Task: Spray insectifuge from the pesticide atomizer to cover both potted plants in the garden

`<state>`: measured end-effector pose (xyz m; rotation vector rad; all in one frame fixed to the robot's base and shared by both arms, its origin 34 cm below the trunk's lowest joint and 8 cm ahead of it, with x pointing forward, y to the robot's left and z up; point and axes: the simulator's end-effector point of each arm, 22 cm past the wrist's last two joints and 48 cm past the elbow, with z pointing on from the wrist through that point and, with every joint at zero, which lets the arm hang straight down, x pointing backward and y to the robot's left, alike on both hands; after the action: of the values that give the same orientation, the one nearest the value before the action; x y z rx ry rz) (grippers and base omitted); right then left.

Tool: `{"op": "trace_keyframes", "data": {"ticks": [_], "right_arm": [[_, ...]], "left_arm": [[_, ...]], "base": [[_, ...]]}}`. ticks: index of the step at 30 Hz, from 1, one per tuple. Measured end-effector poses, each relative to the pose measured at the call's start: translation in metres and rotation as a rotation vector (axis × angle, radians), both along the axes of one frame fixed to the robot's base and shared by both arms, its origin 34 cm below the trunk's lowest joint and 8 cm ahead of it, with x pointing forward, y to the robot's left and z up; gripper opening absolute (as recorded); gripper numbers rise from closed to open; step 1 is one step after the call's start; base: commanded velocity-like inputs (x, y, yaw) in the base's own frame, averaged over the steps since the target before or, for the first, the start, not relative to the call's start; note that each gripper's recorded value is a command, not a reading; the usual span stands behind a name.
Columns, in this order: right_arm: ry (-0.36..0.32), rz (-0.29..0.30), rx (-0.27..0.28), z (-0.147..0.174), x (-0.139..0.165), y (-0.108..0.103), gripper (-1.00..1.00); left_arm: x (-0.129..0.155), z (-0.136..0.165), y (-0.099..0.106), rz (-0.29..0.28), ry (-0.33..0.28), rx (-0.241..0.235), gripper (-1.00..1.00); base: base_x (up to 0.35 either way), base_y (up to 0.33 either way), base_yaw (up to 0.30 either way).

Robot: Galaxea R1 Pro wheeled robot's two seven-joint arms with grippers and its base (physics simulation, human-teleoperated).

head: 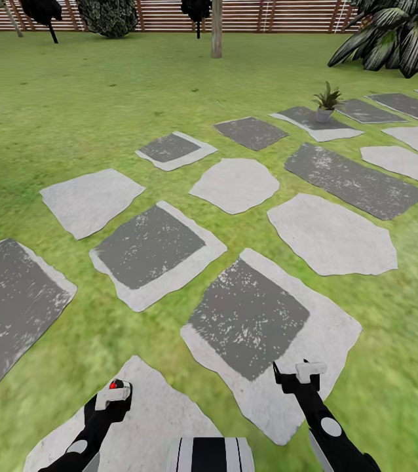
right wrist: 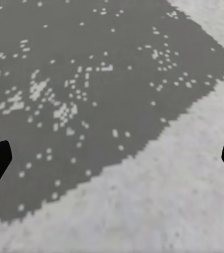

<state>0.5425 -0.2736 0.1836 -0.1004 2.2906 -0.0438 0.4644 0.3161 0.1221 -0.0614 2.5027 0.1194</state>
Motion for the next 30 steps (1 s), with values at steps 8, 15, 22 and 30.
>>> {"op": "trace_keyframes", "data": {"ticks": [8, 15, 22, 30], "right_arm": [[0.000, 0.000, 0.000, 0.0000, 0.0000, 0.0000, 1.00], [0.000, 0.000, 0.000, 0.0000, 0.0000, 0.0000, 1.00], [0.000, 0.000, 0.000, 0.0000, 0.0000, 0.0000, 1.00], [0.000, 0.000, 0.000, 0.0000, 0.0000, 0.0000, 1.00]], "left_arm": [[-0.0011, -0.0003, 0.0001, 0.001, 0.002, 0.000, 1.00], [-0.0023, -0.0005, 0.0001, 0.001, 0.003, 0.000, 1.00], [-0.0023, -0.0005, -0.0002, 0.001, 0.003, -0.001, 1.00], [-0.0023, -0.0006, 0.0000, 0.001, 0.003, 0.000, 1.00]], "base": [[0.040, 0.000, 0.000], [0.010, 0.000, 0.000], [0.054, 0.000, 0.000], [0.002, 0.000, 0.000]]}}
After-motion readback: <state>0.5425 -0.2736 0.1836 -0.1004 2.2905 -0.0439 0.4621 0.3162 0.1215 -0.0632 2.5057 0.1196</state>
